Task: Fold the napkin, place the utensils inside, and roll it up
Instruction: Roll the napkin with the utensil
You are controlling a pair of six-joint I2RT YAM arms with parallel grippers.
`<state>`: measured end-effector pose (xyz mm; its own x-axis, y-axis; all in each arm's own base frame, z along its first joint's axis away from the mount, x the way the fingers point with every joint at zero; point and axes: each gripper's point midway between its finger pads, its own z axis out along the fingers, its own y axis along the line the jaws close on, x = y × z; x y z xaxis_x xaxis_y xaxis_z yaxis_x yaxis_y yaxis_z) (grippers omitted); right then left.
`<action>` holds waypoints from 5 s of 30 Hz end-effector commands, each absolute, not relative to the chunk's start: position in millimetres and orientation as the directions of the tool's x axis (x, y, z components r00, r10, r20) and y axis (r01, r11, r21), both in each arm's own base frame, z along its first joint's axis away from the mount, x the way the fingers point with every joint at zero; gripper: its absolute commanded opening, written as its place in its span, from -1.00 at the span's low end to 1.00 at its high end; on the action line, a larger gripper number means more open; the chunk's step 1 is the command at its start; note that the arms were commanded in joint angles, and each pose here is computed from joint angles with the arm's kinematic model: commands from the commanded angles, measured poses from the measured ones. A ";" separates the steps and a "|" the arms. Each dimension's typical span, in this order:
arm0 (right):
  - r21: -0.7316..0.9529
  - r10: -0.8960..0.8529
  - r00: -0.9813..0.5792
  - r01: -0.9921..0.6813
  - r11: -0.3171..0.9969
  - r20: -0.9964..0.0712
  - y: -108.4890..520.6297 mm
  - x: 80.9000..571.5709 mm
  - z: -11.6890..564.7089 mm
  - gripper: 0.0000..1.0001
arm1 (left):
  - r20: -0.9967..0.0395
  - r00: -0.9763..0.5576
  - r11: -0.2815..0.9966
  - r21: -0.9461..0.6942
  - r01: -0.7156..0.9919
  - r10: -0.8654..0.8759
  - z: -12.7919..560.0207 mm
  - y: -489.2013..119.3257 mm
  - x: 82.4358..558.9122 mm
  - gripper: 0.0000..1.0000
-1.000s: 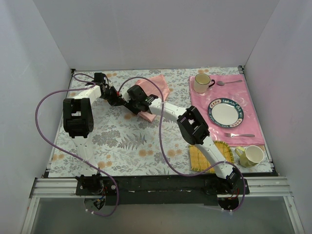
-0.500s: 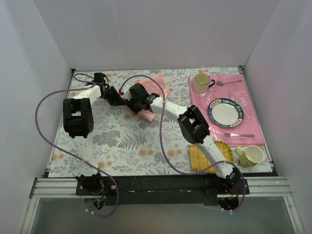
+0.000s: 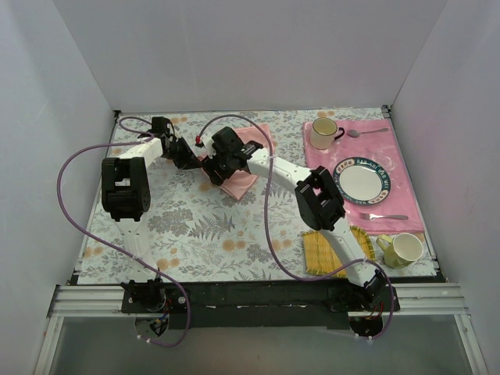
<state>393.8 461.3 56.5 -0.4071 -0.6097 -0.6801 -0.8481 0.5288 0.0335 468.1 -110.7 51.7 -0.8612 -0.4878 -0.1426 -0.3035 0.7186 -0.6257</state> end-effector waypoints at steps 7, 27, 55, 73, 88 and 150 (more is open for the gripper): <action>0.253 -0.373 -0.496 -0.805 0.537 -0.784 442.5 404.4 159.5 0.41 | -0.266 -0.854 0.756 -0.622 -0.202 -0.447 56.9 -103.1 478.1 -1.00; 0.359 -0.393 -0.669 -0.701 0.616 -0.631 407.8 414.6 50.7 -0.39 | -0.335 -0.798 0.770 -0.593 -0.234 -0.501 98.4 -90.8 461.5 -0.03; 0.383 -0.345 -0.685 -0.676 0.630 -0.641 418.6 424.0 71.2 -0.52 | -0.202 -0.816 0.654 -0.711 -0.258 -0.542 92.9 -163.8 399.1 -0.95; 0.414 -0.381 -0.734 -0.649 0.638 -0.563 410.7 402.2 27.8 -0.60 | -0.097 -0.863 0.744 -0.559 -0.366 -0.497 13.2 -172.0 357.0 -1.00; 0.320 -0.415 -0.634 -0.727 0.607 -0.653 412.3 410.6 83.7 -0.10 | -0.133 -0.845 0.733 -0.578 -0.359 -0.518 37.9 -170.8 364.3 -1.00; -0.113 -0.772 -0.296 -0.897 0.426 -0.562 446.6 355.1 15.6 0.02 | -0.226 -0.795 0.675 -0.680 -0.285 -0.563 45.6 -107.7 471.0 -0.59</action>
<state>356.1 449.5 33.3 -0.2805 -0.7670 -0.5771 -0.8962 0.4246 -0.1286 464.0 -107.3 35.9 -0.7923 -0.5760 -0.2015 -0.3115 0.6657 -0.6781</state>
